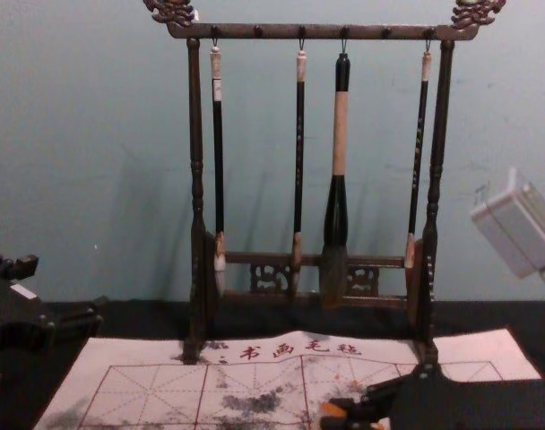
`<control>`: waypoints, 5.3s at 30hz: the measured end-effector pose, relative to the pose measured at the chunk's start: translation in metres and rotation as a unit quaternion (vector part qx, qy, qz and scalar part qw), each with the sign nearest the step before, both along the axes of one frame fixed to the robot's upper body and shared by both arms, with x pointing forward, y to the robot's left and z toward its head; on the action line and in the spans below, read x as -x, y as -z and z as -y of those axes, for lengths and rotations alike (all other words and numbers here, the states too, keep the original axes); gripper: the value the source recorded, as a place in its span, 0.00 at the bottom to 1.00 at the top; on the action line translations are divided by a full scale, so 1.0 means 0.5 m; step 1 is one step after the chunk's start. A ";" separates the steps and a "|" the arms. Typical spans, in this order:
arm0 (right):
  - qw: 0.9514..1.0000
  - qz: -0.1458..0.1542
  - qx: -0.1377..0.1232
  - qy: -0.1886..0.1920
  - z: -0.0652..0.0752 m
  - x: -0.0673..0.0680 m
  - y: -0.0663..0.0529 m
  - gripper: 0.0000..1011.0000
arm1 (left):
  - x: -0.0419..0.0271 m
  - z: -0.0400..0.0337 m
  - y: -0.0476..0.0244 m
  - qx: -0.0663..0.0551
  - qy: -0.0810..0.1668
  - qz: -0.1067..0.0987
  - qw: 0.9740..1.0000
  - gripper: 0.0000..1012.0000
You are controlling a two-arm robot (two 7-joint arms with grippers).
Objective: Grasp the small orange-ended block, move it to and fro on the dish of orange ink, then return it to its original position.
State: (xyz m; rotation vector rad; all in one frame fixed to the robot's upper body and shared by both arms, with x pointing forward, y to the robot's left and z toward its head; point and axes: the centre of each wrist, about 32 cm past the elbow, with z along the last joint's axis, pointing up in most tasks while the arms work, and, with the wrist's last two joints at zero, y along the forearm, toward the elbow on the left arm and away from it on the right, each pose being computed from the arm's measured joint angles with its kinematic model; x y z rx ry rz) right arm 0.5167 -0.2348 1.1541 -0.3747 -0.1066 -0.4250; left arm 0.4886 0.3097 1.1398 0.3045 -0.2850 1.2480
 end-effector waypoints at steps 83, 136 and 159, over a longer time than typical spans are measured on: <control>0.998 0.005 0.070 -0.005 0.021 0.040 -0.074 0.09 | 0.000 0.000 0.000 0.000 0.000 0.000 1.000 0.99; 0.994 0.011 0.112 -0.002 0.001 0.016 -0.103 0.09 | 0.000 0.000 0.000 0.000 0.000 0.000 1.000 0.99; 0.994 0.019 0.084 0.066 0.067 0.052 -0.153 0.09 | 0.000 0.000 0.000 0.000 0.000 0.000 1.000 0.99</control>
